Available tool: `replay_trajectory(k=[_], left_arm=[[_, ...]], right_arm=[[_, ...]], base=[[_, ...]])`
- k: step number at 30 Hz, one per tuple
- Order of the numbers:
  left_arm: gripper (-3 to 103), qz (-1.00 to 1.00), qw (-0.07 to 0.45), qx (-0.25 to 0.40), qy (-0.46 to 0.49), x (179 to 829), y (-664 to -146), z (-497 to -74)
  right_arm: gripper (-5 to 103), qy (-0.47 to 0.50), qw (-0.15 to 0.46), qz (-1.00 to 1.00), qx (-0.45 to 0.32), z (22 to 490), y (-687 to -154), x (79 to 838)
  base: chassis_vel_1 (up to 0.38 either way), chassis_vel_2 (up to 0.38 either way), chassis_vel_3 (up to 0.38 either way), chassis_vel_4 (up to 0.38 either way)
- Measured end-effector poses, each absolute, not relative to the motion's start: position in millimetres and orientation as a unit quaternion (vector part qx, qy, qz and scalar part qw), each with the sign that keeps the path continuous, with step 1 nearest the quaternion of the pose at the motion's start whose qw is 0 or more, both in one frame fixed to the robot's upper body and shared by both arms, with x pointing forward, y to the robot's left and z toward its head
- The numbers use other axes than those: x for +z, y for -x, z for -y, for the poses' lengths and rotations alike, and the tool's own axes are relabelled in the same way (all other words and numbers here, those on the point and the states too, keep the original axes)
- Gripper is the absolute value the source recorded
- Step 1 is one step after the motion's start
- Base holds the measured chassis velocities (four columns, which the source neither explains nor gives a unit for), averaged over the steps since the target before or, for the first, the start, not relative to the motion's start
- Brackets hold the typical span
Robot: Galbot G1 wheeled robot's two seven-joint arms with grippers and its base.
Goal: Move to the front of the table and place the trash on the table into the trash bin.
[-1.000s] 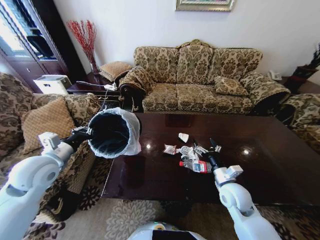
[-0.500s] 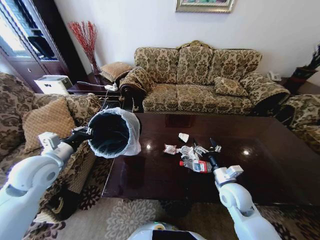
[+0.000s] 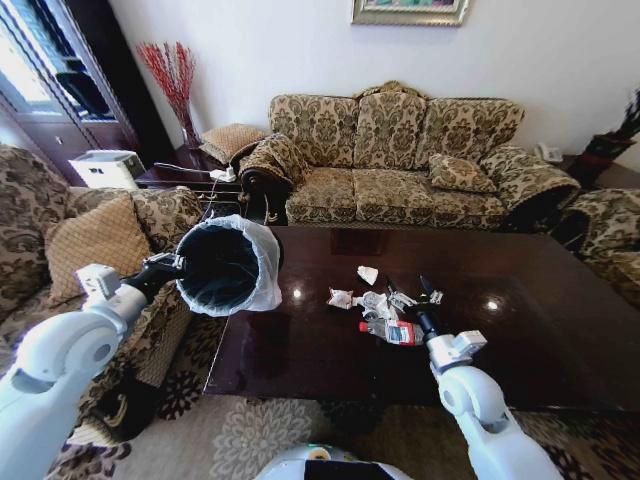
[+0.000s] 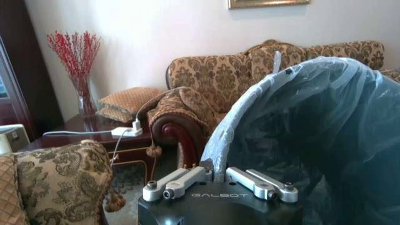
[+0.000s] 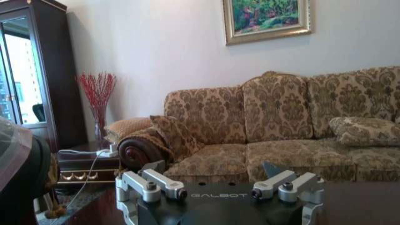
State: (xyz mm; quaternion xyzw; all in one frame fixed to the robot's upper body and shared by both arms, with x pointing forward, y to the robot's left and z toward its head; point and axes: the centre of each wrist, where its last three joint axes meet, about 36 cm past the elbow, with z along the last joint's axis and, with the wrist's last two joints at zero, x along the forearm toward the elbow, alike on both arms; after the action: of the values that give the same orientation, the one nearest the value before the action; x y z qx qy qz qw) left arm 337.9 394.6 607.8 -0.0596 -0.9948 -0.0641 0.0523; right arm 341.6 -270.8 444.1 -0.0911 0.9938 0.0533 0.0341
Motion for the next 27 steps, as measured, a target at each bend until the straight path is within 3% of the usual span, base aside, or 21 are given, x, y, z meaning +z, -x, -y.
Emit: replay_trajectory(k=[3, 6, 9, 15, 21, 27], left_arm=[[0, 0.995, 0.052, -0.064, 0.060, 607.8, -337.8, -394.6], [0, 0.996, 0.089, -0.027, 0.009, 568.6, -348.9, -404.0], [0, 0.994, 0.109, -0.015, 0.012, 559.0, -340.8, -396.8], [0, 0.995, 0.094, -0.010, 0.017, 545.9, -336.3, -389.0], [0, 0.997, 0.059, -0.029, 0.040, 613.7, -329.6, -386.9], [0, 0.995, 0.061, -0.057, 0.046, 632.3, -333.5, -392.0]], right_arm=[[100, 0.091, 0.034, -0.994, 0.053, 270.7, -341.6, 444.1], [100, 0.061, -0.065, -0.996, 0.020, 259.7, -346.5, 429.7], [100, 0.045, -0.065, -0.997, -0.008, 258.6, -339.0, 447.4], [100, 0.044, -0.034, -0.998, -0.035, 262.9, -335.9, 459.8], [100, 0.084, 0.020, -0.996, -0.006, 246.5, -314.9, 512.8], [100, 0.081, -0.012, -0.997, -0.001, 245.3, -330.3, 485.2]], base=[[0.000, 0.000, 0.000, 0.000], [0.000, 0.000, 0.000, 0.000], [0.000, 0.000, 0.000, 0.000], [0.000, 0.000, 0.000, 0.000], [0.000, 0.000, 0.000, 0.000], [0.000, 0.000, 0.000, 0.000]])
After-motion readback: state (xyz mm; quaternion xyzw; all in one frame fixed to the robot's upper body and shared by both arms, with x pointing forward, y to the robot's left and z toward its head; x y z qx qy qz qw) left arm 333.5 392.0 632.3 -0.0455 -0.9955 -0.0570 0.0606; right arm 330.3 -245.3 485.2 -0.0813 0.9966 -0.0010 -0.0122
